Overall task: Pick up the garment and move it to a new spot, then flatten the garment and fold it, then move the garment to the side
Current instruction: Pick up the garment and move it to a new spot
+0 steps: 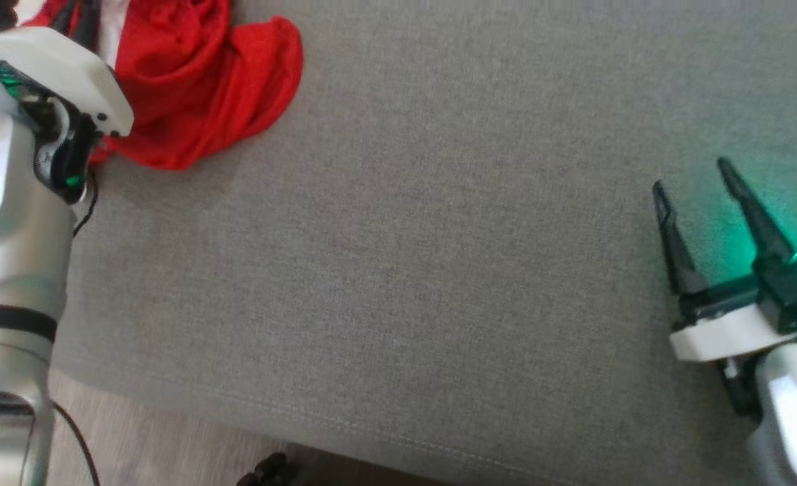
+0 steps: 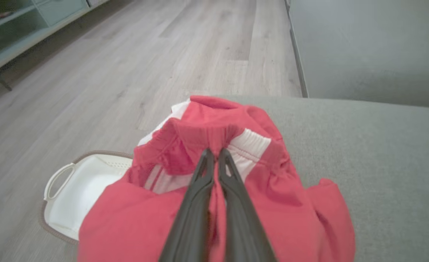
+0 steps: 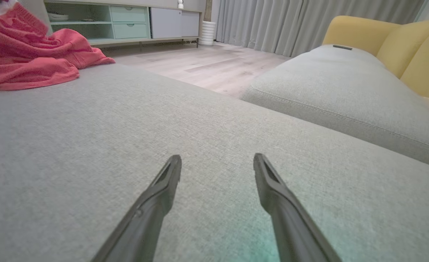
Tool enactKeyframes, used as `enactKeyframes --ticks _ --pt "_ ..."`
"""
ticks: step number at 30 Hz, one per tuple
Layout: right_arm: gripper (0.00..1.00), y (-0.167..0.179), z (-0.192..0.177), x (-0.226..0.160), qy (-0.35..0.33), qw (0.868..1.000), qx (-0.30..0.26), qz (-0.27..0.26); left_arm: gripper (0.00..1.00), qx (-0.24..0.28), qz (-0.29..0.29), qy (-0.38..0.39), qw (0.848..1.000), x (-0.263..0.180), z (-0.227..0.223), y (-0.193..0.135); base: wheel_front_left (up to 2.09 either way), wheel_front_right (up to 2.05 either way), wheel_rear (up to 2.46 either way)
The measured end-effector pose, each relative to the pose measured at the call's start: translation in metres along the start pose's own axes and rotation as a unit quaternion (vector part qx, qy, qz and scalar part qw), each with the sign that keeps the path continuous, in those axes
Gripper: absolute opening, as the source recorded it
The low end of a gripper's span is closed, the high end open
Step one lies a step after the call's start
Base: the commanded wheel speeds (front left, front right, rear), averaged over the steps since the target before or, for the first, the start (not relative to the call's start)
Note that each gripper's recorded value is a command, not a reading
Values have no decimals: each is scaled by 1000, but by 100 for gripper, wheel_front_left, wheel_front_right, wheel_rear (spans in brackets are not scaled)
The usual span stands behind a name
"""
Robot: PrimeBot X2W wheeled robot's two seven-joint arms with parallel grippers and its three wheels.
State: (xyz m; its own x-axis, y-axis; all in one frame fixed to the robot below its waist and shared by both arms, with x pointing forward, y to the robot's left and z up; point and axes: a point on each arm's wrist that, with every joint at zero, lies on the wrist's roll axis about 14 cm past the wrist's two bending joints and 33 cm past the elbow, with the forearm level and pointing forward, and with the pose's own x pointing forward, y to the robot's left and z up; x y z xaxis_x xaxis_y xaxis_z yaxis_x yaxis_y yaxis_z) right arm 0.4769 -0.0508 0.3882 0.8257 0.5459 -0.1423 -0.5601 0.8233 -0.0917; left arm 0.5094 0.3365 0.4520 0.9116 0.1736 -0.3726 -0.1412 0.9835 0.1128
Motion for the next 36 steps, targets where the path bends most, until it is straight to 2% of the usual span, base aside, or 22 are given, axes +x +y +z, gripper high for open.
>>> enactKeyframes --ticks 7,13,16,20,26,32,36 --pt "100 23 37 -13 -30 999 19 -3 0 27 -41 -105 993 -33 81 -9 0 0 0" --pt "100 43 65 -38 -50 998 38 -15 0 46 -89 -186 977 -77 160 -29 0 0 0" --pt "100 45 74 -56 -59 997 47 -32 0 41 -128 -216 967 -96 193 -53 0 0 0" --pt "100 31 85 -78 -73 994 46 -68 0 32 -203 -258 944 -115 236 -112 0 0 0" --pt "100 1 92 -119 -85 985 49 -138 0 28 -325 -334 884 -154 288 -224 0 0 0" --pt "100 -36 94 -162 -104 966 81 -222 0 5 -416 -361 835 -180 293 -326 0 0 0" --pt "100 -51 94 -180 -108 956 88 -257 0 -11 -463 -355 812 -187 277 -386 0 0 0"
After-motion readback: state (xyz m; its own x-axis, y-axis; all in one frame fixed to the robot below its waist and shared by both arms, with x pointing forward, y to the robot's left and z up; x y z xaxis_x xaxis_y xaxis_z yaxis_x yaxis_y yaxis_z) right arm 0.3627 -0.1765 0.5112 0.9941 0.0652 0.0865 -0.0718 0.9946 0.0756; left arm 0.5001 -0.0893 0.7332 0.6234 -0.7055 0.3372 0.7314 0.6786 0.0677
